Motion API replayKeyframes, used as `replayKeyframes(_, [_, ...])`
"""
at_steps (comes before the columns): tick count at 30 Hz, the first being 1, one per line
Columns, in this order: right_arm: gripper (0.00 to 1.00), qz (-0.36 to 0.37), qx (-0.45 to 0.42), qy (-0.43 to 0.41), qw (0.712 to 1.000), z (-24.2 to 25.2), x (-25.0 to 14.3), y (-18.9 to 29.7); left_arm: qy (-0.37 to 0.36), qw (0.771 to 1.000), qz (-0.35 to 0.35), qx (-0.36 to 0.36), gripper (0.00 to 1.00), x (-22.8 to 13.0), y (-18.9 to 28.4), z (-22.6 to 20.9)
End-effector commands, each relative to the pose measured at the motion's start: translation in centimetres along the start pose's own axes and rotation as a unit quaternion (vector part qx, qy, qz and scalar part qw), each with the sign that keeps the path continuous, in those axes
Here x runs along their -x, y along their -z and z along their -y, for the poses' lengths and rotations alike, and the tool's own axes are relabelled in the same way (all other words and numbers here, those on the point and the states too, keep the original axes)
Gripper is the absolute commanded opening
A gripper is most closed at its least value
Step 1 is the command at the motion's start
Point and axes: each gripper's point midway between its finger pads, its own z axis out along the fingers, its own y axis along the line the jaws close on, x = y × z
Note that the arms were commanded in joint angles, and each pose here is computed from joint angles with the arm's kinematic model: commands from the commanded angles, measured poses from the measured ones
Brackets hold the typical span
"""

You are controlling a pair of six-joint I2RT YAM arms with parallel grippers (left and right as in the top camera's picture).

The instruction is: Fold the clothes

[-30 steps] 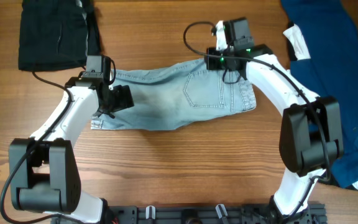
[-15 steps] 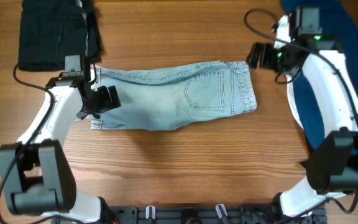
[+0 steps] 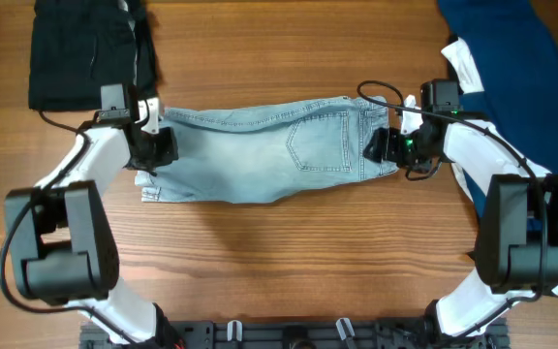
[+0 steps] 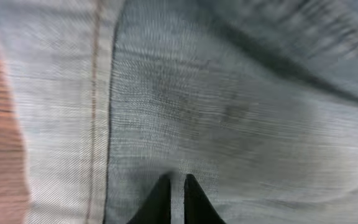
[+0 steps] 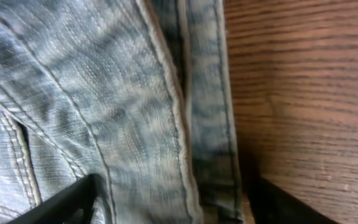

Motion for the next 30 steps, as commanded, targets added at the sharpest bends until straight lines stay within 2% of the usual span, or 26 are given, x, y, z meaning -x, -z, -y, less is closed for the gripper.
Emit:
replayKeyframes(1, [0.86,-0.006,0.015,-0.002,1.000,-0.3,-0.5,-0.7,-0.003,1.000,-0.028,-0.009,0.06,-1.0,-2.3,-0.5])
replayKeyframes(4, [0.84,0.001,0.035,-0.008,0.999,-1.0,-0.1,-0.7,0.004,0.999,-0.049,0.005,0.05,-1.9,-3.6,-1.4])
replayKeyframes(6, [0.76,0.013,0.037,-0.022,0.999,-1.0,0.3,-1.0,0.007,0.998,-0.054,0.022,0.04,-2.2,-3.9,-2.1])
replayKeyframes(10, [0.77,0.013,0.038,-0.030,0.999,-0.3,0.3,-3.6,0.008,0.998,-0.054,0.029,0.04,-2.2,-3.8,-2.3])
replayKeyframes(12, [0.74,0.011,0.039,-0.026,0.999,-0.2,0.3,-5.2,0.008,0.998,-0.054,0.029,0.04,-2.2,-3.8,-2.3])
replayKeyframes(13, [0.57,0.008,0.039,-0.041,0.998,-0.2,0.2,-5.7,0.009,0.998,-0.056,0.029,0.04,-2.3,-3.8,-2.3])
replayKeyframes(14, [0.34,0.010,0.039,-0.049,0.998,-0.2,0.3,-5.7,0.010,0.998,-0.058,0.029,0.04,-2.4,-3.8,-2.3])
replayKeyframes(15, [0.20,0.015,0.040,-0.051,0.998,-0.1,0.7,-5.3,0.014,0.998,-0.061,0.030,0.04,-2.5,-3.8,-2.3])
replayKeyframes(18, [0.05,0.042,0.040,-0.056,0.997,0.7,2.8,-2.7,0.038,0.997,-0.062,0.021,0.04,-2.6,-3.8,-1.9])
replayKeyframes(20, [0.04,0.072,0.047,-0.051,0.995,1.4,5.6,1.2,0.038,0.996,-0.067,-0.040,0.04,-2.7,-3.8,0.5])
replayKeyframes(23, [0.04,0.101,0.047,-0.029,0.993,2.5,8.9,8.3,0.055,0.994,-0.078,-0.055,0.04,-3.2,-4.1,2.9])
replayKeyframes(26, [0.04,0.094,0.040,0.000,0.995,2.1,9.6,12.6,0.024,0.991,-0.090,-0.099,0.04,-3.9,-4.3,6.9])
replayKeyframes(30, [0.04,0.082,0.050,0.055,0.994,-2.2,9.5,15.5,0.000,0.989,-0.086,-0.117,0.04,-4.3,-4.7,10.7])
